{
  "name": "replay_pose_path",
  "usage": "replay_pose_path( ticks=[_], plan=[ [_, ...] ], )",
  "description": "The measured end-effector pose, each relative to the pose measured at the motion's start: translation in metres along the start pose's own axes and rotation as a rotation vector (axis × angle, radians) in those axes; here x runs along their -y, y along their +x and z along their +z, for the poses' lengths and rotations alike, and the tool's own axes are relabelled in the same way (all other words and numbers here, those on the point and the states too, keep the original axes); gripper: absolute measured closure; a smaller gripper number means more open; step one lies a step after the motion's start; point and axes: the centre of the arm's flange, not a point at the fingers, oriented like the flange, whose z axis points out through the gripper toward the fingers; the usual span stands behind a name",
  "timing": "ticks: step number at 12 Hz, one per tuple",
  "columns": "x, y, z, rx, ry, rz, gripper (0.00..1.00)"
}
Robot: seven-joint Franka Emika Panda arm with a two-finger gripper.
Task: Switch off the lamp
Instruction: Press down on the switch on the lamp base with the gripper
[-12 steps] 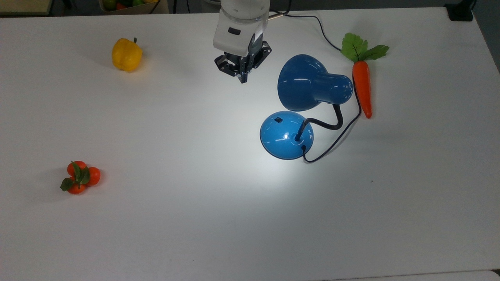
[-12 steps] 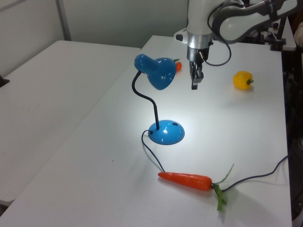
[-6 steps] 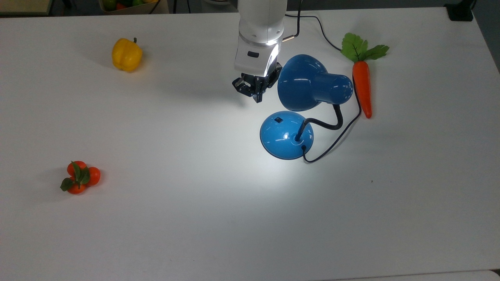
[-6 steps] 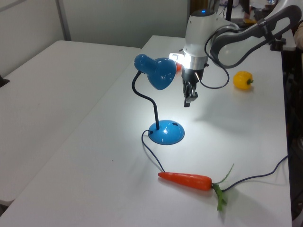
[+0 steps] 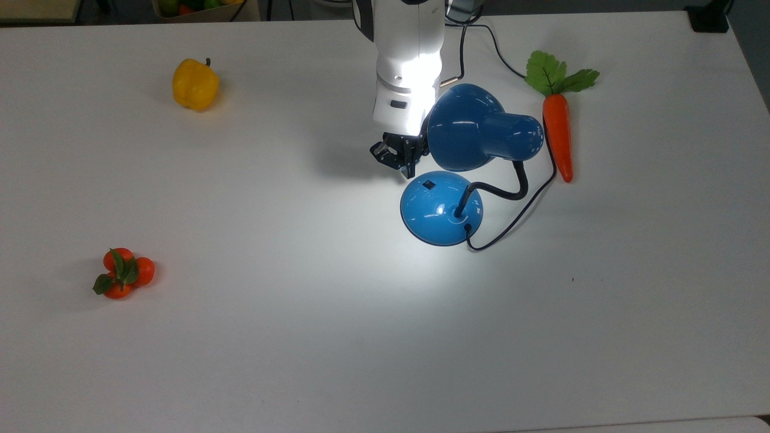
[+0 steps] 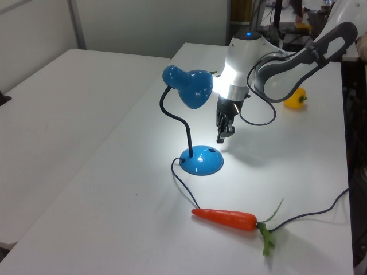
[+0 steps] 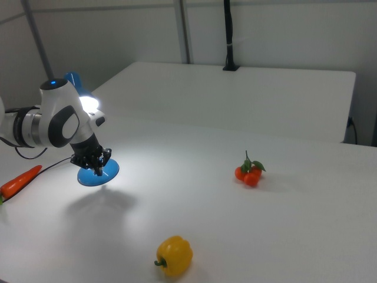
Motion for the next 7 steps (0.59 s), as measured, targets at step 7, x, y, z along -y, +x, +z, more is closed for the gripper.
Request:
replay_pose_path(
  ticks=[7],
  plan=[
    [0.0128, 0.0081, 0.0073, -0.055, 0.01, -0.008, 0.99]
  ],
)
